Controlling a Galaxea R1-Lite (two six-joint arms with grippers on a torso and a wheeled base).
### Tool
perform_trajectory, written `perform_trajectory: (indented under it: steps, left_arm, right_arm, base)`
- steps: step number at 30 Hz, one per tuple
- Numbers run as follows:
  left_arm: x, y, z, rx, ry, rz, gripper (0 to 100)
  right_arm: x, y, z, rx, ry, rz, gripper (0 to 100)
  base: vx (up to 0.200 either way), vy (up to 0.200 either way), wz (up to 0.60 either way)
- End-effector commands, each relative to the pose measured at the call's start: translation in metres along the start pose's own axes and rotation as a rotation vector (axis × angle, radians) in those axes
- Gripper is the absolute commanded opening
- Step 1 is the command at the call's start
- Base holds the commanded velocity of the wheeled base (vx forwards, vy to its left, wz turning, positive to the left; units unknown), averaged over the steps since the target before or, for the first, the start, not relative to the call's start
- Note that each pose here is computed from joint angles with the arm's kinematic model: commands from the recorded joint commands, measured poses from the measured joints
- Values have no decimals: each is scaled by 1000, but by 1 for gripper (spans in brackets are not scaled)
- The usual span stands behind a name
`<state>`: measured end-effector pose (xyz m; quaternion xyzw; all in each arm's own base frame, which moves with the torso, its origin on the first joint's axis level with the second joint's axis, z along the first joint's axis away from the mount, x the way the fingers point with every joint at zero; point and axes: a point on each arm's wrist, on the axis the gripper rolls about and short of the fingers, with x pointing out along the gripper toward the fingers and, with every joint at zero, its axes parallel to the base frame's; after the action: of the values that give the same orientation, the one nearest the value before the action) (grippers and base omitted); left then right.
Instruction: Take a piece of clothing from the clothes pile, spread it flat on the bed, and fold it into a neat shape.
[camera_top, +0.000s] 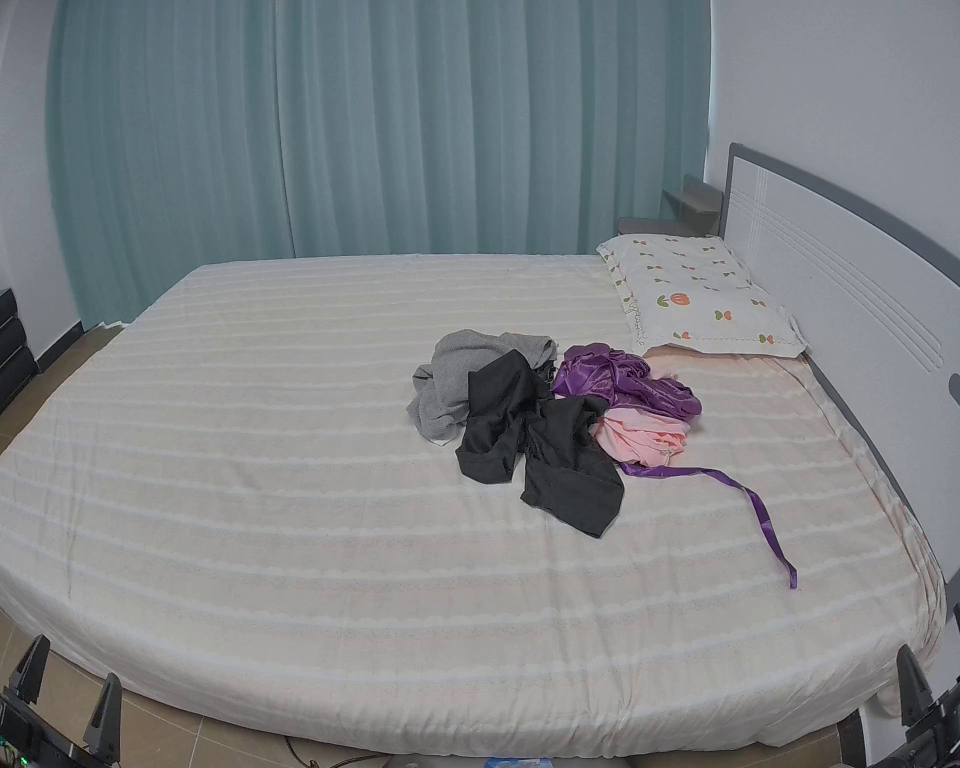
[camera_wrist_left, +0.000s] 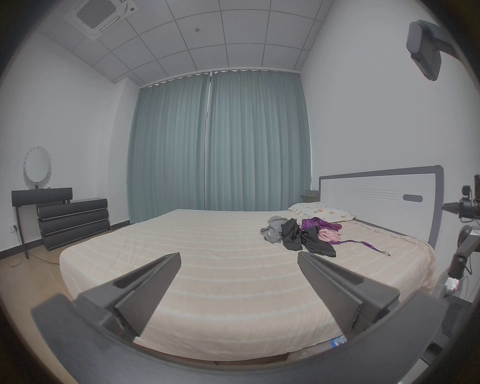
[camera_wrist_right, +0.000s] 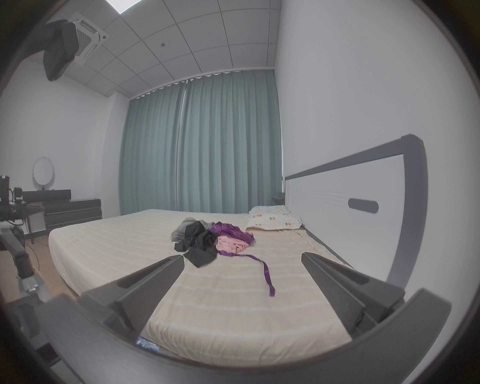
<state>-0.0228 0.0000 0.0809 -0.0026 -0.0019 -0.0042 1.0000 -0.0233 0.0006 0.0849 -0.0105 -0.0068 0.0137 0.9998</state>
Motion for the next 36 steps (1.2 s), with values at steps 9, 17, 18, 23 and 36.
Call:
perform_trajectory:
  steps: [9,17,18,23,36]
  left_arm:
    - [0,0,-5,-1,4,1,100]
    - [0,0,-5,-1,5,-1,100]
    - [0,0,-5,-1,5,-1,100]
    - [0,0,-5,-1,5,-1,100]
    - [0,0,-5,-1,5,1,100]
  right_arm:
    - [52,1,42,58,347,155,100]
    - [150,16,46,178,617,313,100]
    - [159,18,44,194,633,315,100]
    - [209,34,29,263,717,329,100]
    - [340,85,-50,361,728,237,100]
  base:
    - [0,0,0]
    - [0,0,0]
    - [0,0,0]
    - [0,0,0]
    - [0,0,0]
